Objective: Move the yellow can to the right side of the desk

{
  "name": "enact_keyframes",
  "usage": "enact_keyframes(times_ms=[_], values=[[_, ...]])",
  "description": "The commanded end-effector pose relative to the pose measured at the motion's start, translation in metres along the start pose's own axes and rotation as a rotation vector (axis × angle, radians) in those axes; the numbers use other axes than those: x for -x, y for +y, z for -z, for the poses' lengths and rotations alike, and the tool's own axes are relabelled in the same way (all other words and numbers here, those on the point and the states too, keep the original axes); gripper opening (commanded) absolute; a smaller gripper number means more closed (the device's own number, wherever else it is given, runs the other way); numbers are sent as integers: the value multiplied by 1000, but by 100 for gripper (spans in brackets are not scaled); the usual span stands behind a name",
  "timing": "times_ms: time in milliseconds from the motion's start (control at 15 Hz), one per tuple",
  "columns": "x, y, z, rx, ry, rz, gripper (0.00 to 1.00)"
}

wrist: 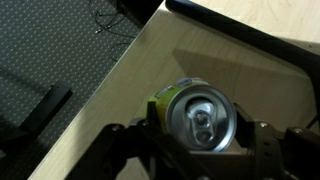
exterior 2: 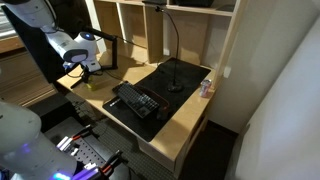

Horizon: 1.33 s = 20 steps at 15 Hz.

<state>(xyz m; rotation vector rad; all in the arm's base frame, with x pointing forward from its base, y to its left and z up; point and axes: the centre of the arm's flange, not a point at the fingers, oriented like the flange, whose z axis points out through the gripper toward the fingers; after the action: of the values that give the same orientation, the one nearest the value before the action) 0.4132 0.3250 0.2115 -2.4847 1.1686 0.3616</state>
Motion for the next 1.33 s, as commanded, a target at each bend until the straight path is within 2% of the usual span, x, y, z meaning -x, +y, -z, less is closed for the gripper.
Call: enact_keyframes(times_ms=[0, 67, 200, 533, 600, 667, 733, 800, 867, 1000, 1267], values=[[-5, 3, -3, 61, 4, 28, 45], [6, 34, 58, 63, 5, 34, 45], [7, 49, 78, 74, 25, 29, 45], [8, 98, 147, -44, 96, -13, 45], [-2, 59, 105, -17, 77, 8, 45], [0, 64, 115, -32, 88, 10, 70], [2, 63, 118, -39, 91, 15, 70], [2, 63, 118, -37, 90, 15, 45], [-12, 59, 112, -38, 108, -25, 45], [-42, 58, 143, -112, 112, -165, 45], [-99, 90, 237, -241, 141, -355, 45]])
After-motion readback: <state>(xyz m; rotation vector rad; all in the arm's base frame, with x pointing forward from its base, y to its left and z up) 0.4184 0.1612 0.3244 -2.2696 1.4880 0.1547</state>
